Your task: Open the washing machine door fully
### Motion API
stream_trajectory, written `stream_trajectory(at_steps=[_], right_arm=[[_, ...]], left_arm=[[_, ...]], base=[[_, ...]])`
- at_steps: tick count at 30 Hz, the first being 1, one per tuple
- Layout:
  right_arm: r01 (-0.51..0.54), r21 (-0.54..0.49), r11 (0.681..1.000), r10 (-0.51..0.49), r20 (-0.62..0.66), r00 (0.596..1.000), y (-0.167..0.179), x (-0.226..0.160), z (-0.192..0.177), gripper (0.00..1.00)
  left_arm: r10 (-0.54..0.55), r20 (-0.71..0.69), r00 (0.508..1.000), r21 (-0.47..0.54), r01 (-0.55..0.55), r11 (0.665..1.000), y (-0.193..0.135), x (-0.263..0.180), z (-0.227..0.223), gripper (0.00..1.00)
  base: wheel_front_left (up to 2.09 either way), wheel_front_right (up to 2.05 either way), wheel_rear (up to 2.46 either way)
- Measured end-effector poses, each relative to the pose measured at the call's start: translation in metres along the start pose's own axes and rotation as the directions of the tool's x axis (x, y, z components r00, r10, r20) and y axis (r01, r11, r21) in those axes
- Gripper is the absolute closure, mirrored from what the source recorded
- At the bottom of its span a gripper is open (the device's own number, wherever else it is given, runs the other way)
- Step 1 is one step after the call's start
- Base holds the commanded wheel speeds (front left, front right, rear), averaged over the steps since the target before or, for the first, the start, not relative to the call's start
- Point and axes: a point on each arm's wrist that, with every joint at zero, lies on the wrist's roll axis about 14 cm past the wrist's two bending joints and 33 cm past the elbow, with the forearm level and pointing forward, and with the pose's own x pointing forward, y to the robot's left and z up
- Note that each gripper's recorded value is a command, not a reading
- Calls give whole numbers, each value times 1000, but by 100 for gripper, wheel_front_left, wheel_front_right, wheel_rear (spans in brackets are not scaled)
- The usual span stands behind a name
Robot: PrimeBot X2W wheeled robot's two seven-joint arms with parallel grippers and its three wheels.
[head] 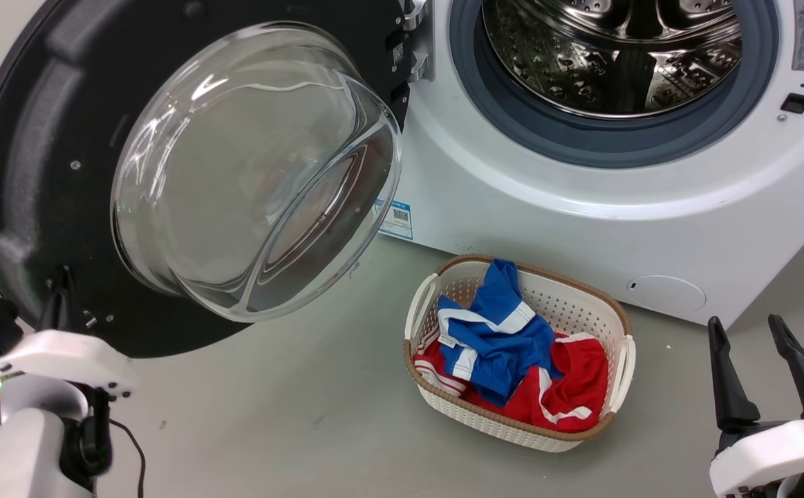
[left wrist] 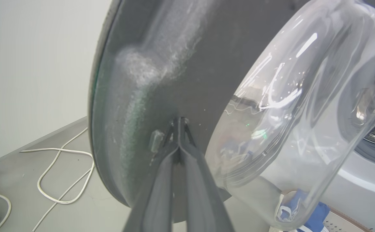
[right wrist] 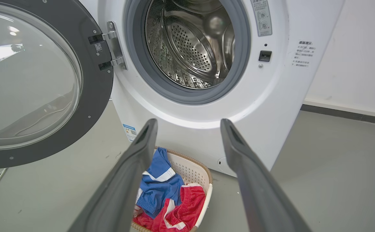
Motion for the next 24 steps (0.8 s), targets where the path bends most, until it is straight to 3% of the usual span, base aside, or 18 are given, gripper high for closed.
stream_trajectory(at_steps=[14, 24], right_arm=[[14, 1, 1000, -14, 56, 998, 5, -21, 18, 0], [55, -1, 999, -54, 84, 995, -3, -42, 25, 0]], left_arm=[[-107, 48, 993, 44, 105, 994, -31, -53, -4, 100], [-277, 16, 961, -5, 277, 961, -93, -88, -11, 99]], base=[[0, 0, 0], [0, 0, 0]])
